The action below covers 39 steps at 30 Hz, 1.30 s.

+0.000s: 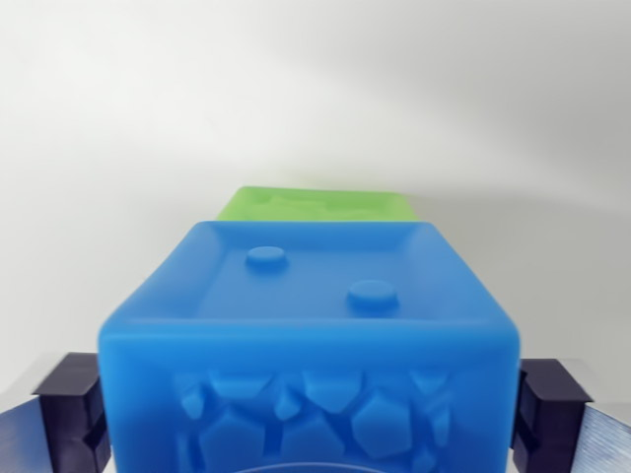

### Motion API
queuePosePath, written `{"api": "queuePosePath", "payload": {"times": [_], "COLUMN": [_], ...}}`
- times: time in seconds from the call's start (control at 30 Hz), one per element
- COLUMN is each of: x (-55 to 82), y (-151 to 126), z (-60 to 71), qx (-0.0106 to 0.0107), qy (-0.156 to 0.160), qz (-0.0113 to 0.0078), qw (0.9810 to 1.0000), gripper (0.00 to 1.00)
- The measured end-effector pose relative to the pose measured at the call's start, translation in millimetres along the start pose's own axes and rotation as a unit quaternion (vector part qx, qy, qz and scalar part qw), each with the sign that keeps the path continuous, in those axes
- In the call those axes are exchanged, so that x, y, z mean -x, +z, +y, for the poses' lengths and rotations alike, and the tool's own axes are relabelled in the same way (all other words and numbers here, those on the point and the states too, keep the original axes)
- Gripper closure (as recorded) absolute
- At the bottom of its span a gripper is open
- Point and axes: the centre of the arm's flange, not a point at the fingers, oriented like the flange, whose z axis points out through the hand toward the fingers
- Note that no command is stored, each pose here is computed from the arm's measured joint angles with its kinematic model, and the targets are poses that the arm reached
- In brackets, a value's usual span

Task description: Stack cube

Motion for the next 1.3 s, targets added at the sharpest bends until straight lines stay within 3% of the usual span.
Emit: {"api": "queuePosePath", "payload": {"times": [0.67,0.93,1.3], "x": [-0.3,-0.7,-0.9], "y": [-3,-18,-49], "z": [-0.1,-0.4,-0.2], "qx": [-0.0002,-0.0014,-0.0025], "qy": [0.000,0.000,0.000], "qz": [0.0004,0.0014,0.0013], "qw": [1.0000,1.0000,1.0000], "gripper": [0.00,0.00,0.00]}}
